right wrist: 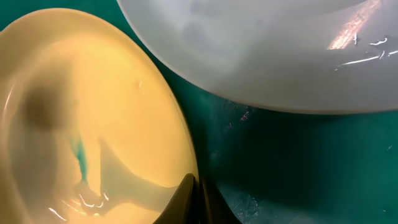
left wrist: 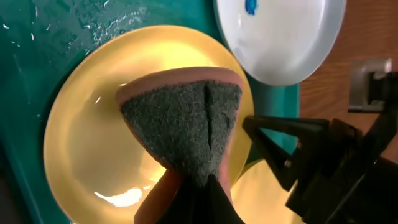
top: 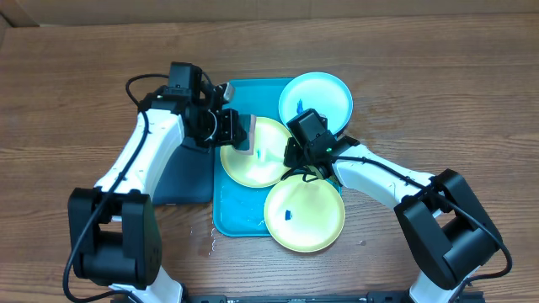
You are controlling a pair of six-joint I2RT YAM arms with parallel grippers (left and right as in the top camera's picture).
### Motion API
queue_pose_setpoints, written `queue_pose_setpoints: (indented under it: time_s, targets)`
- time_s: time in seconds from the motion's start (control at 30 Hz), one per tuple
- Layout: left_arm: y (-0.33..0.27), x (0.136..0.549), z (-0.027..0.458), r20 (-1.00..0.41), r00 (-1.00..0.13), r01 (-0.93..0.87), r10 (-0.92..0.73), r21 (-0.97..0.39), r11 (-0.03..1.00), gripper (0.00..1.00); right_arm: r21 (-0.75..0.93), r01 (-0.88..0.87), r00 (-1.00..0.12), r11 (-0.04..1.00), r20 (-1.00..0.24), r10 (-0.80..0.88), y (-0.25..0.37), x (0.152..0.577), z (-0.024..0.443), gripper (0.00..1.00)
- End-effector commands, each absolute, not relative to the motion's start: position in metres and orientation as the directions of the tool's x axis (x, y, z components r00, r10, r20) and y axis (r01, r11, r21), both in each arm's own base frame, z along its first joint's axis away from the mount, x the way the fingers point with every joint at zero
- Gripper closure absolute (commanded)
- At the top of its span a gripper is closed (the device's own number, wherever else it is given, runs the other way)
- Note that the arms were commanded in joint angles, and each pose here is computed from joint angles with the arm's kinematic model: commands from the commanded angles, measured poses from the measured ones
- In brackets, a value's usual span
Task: Clean dirty plates on tray and stack at the side
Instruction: 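Scrub the yellow plate surface with the sponge in the left gripper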
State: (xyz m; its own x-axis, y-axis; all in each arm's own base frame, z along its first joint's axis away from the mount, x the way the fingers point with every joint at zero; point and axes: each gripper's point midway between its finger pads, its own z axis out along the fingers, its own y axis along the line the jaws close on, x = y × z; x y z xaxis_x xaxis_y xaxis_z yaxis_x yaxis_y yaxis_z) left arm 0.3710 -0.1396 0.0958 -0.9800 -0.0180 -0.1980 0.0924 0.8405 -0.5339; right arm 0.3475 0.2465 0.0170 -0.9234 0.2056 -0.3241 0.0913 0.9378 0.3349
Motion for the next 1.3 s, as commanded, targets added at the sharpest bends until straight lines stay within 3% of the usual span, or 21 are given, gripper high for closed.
queue_pose_setpoints:
  time_s: [0.0,0.27,0.57,0.7,0.83,1.0,1.17,1.27]
  targets:
    - [-0.133,0.369,0.075,-0.197,-0.980,0.110,0.028,-0.418,0.902,0.96,0.348,0.074,-0.923,0.935,-0.331,0.197,0.250,0.345,0.023,0.96]
    - [-0.111,0.369,0.038,-0.145,-0.989,0.027,-0.007,-0.234,0.972,0.96,0.348,0.071,-0.923,0.935,-0.332,0.194,0.251,0.344,0.023,0.96]
    - [-0.126,0.357,-0.009,-0.030,-0.999,0.032,0.025,-0.246,0.969,0.96,0.348,0.071,-0.923,0.935,-0.332,0.194,0.251,0.344,0.023,0.96]
    - [-0.156,0.339,-0.024,0.064,-0.996,0.032,0.061,-0.387,0.922,0.96,0.348,0.071,-0.923,0.935,-0.332,0.194,0.251,0.344,0.023,0.96]
    - [-0.191,0.335,-0.003,0.057,-0.991,0.065,0.123,-0.601,0.796,0.96,0.347,0.071,-0.923,0.935,-0.332,0.193,0.251,0.344,0.023,0.96]
    - [-0.208,0.356,0.033,-0.029,-0.994,0.089,0.101,-0.750,0.655,0.96,0.347,0.071,-0.923,0.935,-0.332,0.193,0.251,0.344,0.023,0.96]
    - [-0.193,0.377,0.065,-0.095,-0.994,0.106,0.053,-0.740,0.664,0.96,0.346,0.072,-0.924,0.936,-0.330,0.193,0.251,0.343,0.022,0.96]
    - [-0.179,0.382,0.082,-0.162,-0.986,0.139,0.040,-0.666,0.733,0.96,0.346,0.072,-0.924,0.936,-0.330,0.193,0.251,0.343,0.022,0.96]
